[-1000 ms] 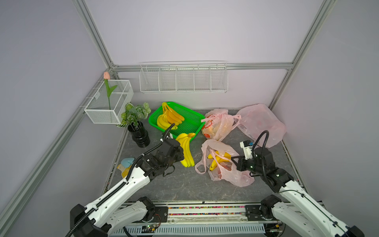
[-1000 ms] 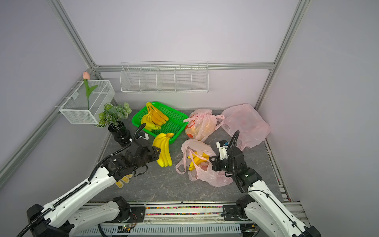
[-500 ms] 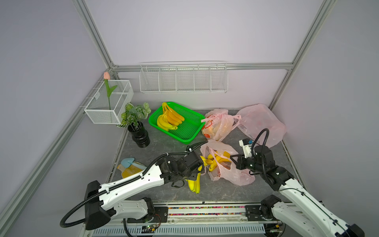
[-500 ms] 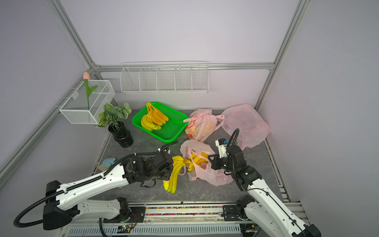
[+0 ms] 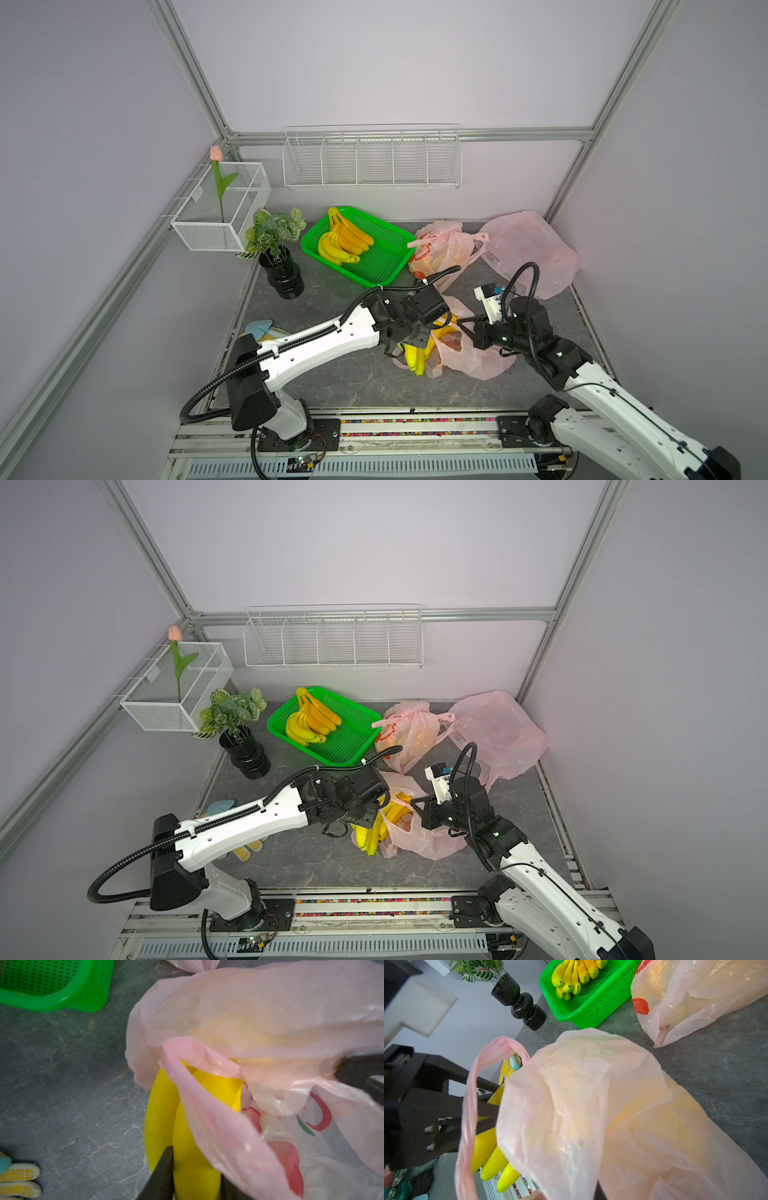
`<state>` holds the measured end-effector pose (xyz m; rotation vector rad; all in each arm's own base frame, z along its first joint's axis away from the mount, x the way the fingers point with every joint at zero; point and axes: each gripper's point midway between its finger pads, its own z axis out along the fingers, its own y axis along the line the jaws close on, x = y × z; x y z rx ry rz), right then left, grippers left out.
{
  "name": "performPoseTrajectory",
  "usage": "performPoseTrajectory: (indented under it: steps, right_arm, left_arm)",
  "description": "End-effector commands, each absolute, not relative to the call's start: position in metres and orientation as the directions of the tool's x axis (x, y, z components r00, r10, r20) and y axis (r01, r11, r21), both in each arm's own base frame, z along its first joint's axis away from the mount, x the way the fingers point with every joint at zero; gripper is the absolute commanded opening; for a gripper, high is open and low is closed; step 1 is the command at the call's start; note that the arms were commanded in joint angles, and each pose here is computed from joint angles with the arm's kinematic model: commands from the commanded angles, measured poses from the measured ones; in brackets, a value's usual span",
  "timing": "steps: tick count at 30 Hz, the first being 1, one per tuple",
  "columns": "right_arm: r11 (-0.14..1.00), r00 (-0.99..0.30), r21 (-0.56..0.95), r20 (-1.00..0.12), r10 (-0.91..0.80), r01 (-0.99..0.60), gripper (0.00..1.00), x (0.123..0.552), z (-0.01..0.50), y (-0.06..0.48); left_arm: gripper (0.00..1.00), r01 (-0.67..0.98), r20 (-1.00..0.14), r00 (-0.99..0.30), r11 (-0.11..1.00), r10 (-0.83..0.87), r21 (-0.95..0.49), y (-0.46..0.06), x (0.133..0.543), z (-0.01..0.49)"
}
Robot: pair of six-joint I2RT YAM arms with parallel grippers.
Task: Place the banana into a plastic bag & tie a knot
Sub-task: Place the banana into the plastic bag.
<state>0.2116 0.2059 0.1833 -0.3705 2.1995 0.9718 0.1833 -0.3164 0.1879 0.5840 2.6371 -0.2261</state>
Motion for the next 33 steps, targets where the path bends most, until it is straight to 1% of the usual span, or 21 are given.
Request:
performPoseTrajectory:
  steps: [1, 4, 7, 10, 13, 17, 20, 22, 23, 24, 26, 30, 33]
  right_arm:
    - [0.632, -0.675, 0.529, -0.738, 0.014, -0.566, 0.07, 0.212, 0.203, 0.216]
    - [0.620, -0.677, 0.537, -0.736, 0.014, -0.571, 0.07, 0.212, 0.203, 0.218]
    - [0.618, -0.688, 0.546, -0.726, 0.013, -0.565, 0.07, 0.213, 0.199, 0.220]
    - [0.616, -0.696, 0.559, -0.718, 0.025, -0.555, 0.07, 0.215, 0.195, 0.222]
    - [0.614, -0.701, 0.570, -0.712, 0.038, -0.546, 0.07, 0.215, 0.192, 0.222]
    - [0.626, -0.709, 0.577, -0.703, 0.053, -0.524, 0.07, 0.218, 0.186, 0.219]
    - [0.632, -0.717, 0.584, -0.694, 0.065, -0.509, 0.07, 0.219, 0.182, 0.217]
    - [0.639, -0.722, 0.589, -0.688, 0.076, -0.495, 0.07, 0.222, 0.180, 0.214]
    - [0.643, -0.726, 0.592, -0.683, 0.082, -0.485, 0.07, 0.223, 0.178, 0.213]
    - [0.646, -0.727, 0.596, -0.680, 0.091, -0.477, 0.07, 0.224, 0.178, 0.211]
    - [0.653, -0.731, 0.601, -0.674, 0.105, -0.460, 0.07, 0.226, 0.175, 0.207]
    - [0.688, -0.742, 0.603, -0.656, 0.139, -0.405, 0.07, 0.233, 0.168, 0.197]
    - [0.702, -0.747, 0.613, -0.641, 0.176, -0.361, 0.07, 0.240, 0.165, 0.190]
  left_arm:
    - [0.05, 0.485, -0.407, -0.802, 0.874, 0.437, -0.018, -0.324, 0.183, 0.187]
    - [0.05, 0.506, -0.401, -0.794, 0.862, 0.457, -0.021, -0.338, 0.186, 0.185]
    - [0.07, 0.508, -0.411, -0.789, 0.861, 0.456, -0.022, -0.350, 0.192, 0.186]
    - [0.07, 0.517, -0.425, -0.772, 0.856, 0.473, 0.015, -0.359, 0.202, 0.183]
    - [0.08, 0.488, -0.489, -0.748, 0.871, 0.448, 0.050, -0.363, 0.220, 0.182]
    - [0.11, 0.465, -0.553, -0.727, 0.885, 0.407, 0.040, -0.366, 0.241, 0.175]
    - [0.17, 0.457, -0.575, -0.727, 0.889, 0.375, 0.002, -0.366, 0.255, 0.163]
    - [0.20, 0.439, -0.566, -0.739, 0.898, 0.365, 0.005, -0.362, 0.264, 0.150]
    - [0.25, 0.428, -0.560, -0.746, 0.904, 0.361, 0.014, -0.359, 0.268, 0.144]
    - [0.34, 0.418, -0.552, -0.751, 0.908, 0.362, 0.026, -0.357, 0.270, 0.139]
    - [0.46, 0.418, -0.548, -0.752, 0.908, 0.367, 0.033, -0.356, 0.270, 0.134]
    - [0.62, 0.439, -0.578, -0.736, 0.898, 0.353, -0.009, -0.355, 0.258, 0.149]
    - [0.72, 0.464, -0.609, -0.704, 0.886, 0.366, -0.005, -0.351, 0.241, 0.166]
